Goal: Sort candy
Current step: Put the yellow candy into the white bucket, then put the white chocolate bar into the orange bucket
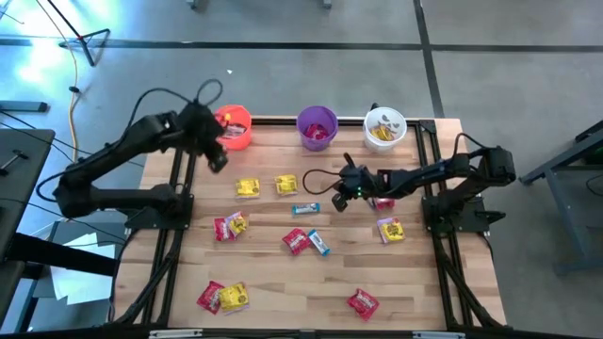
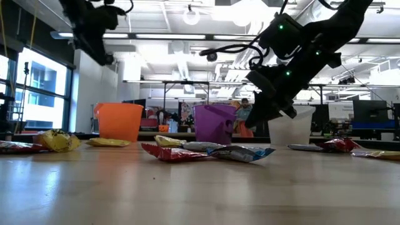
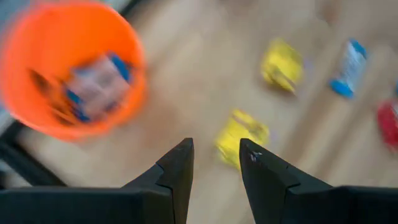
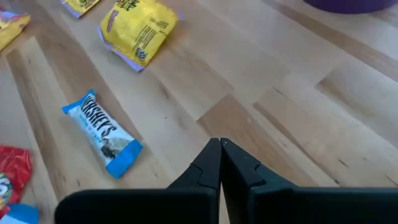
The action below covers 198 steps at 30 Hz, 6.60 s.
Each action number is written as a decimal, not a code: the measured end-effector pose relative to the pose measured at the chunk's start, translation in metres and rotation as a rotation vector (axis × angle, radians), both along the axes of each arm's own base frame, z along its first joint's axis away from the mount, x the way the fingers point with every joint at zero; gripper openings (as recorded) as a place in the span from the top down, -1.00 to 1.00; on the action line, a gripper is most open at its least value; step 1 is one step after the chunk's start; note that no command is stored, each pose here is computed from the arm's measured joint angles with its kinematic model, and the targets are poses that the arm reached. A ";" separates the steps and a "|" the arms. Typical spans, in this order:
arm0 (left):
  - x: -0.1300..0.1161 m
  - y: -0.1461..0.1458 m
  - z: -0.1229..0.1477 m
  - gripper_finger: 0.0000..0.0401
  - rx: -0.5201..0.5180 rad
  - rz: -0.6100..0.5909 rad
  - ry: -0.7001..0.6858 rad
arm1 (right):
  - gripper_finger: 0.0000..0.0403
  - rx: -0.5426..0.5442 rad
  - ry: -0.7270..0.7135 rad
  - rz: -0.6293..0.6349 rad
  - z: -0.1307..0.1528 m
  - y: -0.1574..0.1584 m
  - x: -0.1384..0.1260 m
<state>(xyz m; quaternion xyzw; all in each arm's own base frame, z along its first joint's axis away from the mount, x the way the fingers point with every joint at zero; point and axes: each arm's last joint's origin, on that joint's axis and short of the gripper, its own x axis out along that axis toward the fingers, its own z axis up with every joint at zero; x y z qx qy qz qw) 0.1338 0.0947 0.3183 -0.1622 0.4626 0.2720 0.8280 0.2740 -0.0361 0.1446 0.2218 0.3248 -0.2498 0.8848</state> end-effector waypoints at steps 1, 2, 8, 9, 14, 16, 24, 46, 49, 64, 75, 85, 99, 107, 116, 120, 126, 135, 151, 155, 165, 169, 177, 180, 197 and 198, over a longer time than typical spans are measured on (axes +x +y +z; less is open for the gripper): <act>0.000 -0.006 -0.003 0.42 -0.036 -0.018 0.013 | 1.00 0.002 0.000 -0.004 0.000 -0.002 0.000; 0.002 -0.013 -0.005 0.42 -0.074 -0.038 0.021 | 1.00 0.010 -0.001 -0.001 0.000 -0.003 0.000; 0.014 -0.045 -0.031 0.41 -0.231 -0.187 0.072 | 1.00 0.029 0.010 0.078 -0.001 -0.009 -0.001; 0.016 -0.050 -0.036 0.41 -0.244 -0.211 0.087 | 1.00 0.031 0.012 0.087 -0.001 -0.009 -0.001; 0.022 -0.067 -0.061 0.32 -0.291 -0.268 0.112 | 1.00 0.036 0.013 0.094 -0.001 -0.010 -0.002; 0.026 -0.072 -0.068 0.26 -0.305 -0.267 0.094 | 1.00 0.036 0.013 0.094 -0.001 -0.010 -0.002; 0.034 -0.094 -0.101 -0.01 -0.326 -0.344 0.105 | 1.00 0.037 0.013 0.096 -0.001 -0.010 -0.001; 0.063 -0.127 -0.171 0.06 -0.203 -0.378 0.296 | 1.00 0.027 0.023 0.110 -0.001 -0.010 -0.002; 0.064 -0.128 -0.172 0.29 -0.216 -0.384 0.289 | 1.00 0.026 0.022 0.110 -0.001 -0.010 -0.002; 0.081 -0.075 -0.115 0.99 -0.367 -0.315 -0.193 | 1.00 0.022 -0.271 0.115 0.021 -0.011 0.015; 0.101 -0.021 -0.080 1.00 -0.283 -0.100 -0.703 | 0.96 0.054 -0.588 0.084 0.058 -0.014 0.032; 0.117 -0.009 -0.078 1.00 -0.129 0.088 -0.741 | 0.26 -0.139 -0.398 0.033 0.119 -0.022 0.063; 0.150 0.003 -0.032 1.00 -0.054 0.020 -0.838 | 0.31 -0.312 -0.329 0.106 0.151 -0.025 0.070; 0.152 0.002 -0.027 1.00 -0.054 0.000 -0.847 | 0.70 -0.317 -0.330 0.066 0.151 -0.025 0.070; 0.152 0.002 -0.026 0.97 -0.054 -0.015 -0.854 | 0.97 -0.341 -0.324 0.043 0.151 -0.026 0.070; 0.151 0.002 -0.026 0.86 -0.036 -0.034 -0.850 | 0.99 -0.350 -0.319 0.040 0.152 -0.027 0.070; 0.147 0.002 -0.021 0.64 -0.020 -0.051 -0.857 | 1.00 -0.356 -0.319 0.027 0.152 -0.028 0.069; 0.128 0.005 -0.007 0.42 0.084 -0.082 -0.830 | 1.00 -0.360 -0.314 -0.042 0.153 -0.039 0.065; 0.095 -0.006 -0.047 0.47 0.047 -0.023 -0.715 | 1.00 -0.222 0.150 -0.475 0.166 -0.107 -0.053; 0.092 -0.007 -0.050 0.47 0.044 -0.022 -0.708 | 1.00 -0.167 0.269 -0.539 0.157 -0.128 -0.075; 0.089 -0.008 -0.059 0.47 0.016 -0.014 -0.635 | 1.00 -0.005 0.453 -0.522 0.115 -0.180 -0.092; 0.087 -0.009 -0.064 0.47 -0.007 -0.007 -0.576 | 0.98 0.045 0.491 -0.524 0.100 -0.193 -0.094; 0.082 -0.012 -0.073 0.47 -0.068 -0.026 -0.481 | 0.56 0.031 0.478 -0.525 0.121 -0.195 -0.094; 0.082 -0.015 -0.077 0.47 -0.080 -0.105 -0.437 | 0.38 0.005 0.472 -0.515 0.142 -0.190 -0.090; 0.136 -0.027 -0.119 0.83 -0.077 -0.416 -0.250 | 0.94 -0.105 0.124 -0.271 0.160 -0.094 -0.077; 0.140 -0.028 -0.120 0.83 -0.069 -0.418 -0.240 | 0.96 -0.105 0.101 -0.260 0.157 -0.086 -0.077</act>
